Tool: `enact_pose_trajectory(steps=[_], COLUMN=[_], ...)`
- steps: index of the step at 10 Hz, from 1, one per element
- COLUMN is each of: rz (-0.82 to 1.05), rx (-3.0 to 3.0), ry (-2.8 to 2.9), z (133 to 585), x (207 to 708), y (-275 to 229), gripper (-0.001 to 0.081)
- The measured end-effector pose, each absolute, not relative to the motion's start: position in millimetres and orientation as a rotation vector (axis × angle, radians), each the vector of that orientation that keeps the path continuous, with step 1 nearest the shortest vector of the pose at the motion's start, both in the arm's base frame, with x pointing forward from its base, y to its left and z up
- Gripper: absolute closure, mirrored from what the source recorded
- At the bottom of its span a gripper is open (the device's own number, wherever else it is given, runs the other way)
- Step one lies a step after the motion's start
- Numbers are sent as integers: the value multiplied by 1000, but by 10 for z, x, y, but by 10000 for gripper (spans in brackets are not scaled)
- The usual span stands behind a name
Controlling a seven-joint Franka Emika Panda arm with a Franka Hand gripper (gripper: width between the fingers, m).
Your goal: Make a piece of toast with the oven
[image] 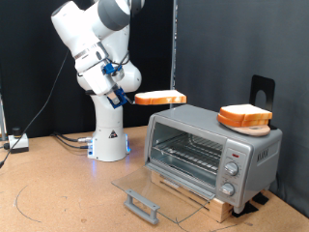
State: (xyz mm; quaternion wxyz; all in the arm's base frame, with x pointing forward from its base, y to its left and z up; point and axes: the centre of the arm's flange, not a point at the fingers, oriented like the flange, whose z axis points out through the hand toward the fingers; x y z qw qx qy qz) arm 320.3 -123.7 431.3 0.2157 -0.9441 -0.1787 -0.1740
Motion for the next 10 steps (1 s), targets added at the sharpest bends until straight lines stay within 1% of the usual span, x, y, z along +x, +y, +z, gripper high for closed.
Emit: enact_pose_trajectory(steps=[2,5,6,7,10], rz=[-446,-321,-313,-310,-302], rx=[-2649,-2688,-2703,-2710,-2751], ry=[-549,-616,-608,-603,-636], z=[4125,3725,3601,3541,3448], x=[3210,3297,3345,3410,3393], y=[-1329,-1503,-1561,-1609,-1595], gripper=[410,410,410,410,410])
